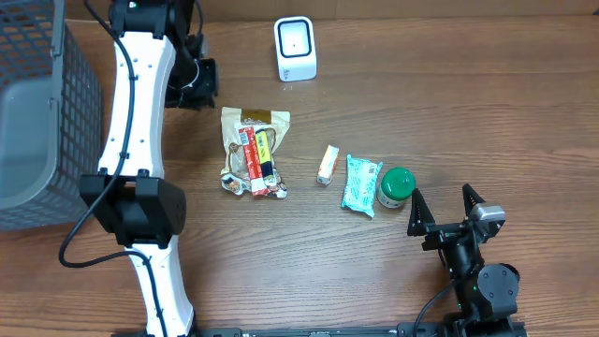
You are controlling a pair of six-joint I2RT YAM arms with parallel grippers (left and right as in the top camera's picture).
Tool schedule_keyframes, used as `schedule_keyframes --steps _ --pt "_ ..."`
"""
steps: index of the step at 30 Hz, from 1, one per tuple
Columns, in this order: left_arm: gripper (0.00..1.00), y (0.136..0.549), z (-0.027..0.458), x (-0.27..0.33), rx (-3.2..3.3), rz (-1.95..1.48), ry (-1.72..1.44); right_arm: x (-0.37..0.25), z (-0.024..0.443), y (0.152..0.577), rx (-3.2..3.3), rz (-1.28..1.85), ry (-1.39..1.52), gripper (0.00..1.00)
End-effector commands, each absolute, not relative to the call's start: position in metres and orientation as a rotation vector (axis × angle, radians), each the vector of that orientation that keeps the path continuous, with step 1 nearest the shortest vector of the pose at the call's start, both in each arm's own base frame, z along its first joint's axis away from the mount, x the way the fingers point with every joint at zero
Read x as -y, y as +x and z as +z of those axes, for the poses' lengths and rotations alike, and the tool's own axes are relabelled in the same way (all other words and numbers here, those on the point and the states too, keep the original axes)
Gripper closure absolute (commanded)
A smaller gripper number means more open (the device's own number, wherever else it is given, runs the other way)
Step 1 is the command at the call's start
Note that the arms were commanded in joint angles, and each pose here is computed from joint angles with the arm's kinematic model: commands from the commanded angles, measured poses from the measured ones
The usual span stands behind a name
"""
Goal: Scan the item barcode
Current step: 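Lower the bag onto the table and open the left gripper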
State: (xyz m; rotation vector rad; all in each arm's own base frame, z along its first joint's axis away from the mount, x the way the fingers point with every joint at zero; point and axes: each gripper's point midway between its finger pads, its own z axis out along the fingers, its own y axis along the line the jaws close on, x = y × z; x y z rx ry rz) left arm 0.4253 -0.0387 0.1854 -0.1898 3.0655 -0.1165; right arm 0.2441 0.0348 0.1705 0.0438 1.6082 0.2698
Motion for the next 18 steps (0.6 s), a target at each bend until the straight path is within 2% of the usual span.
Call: schedule_keyframes --steps 1,10,18 --pt "0.96 0.426 0.195 0.004 -3.018 0.032 -0.334 -0.034 0.169 0.244 -1.603 0.266 0.049 0.0" --pt "0.96 0.419 0.213 -0.057 -2.944 0.206 -0.467 -0.034 0.169 0.244 -1.604 0.266 0.049 0.0" --pt "0.96 0.398 0.246 -0.111 -2.831 0.201 -0.666 -0.034 0.169 0.244 -1.603 0.266 0.049 0.0"
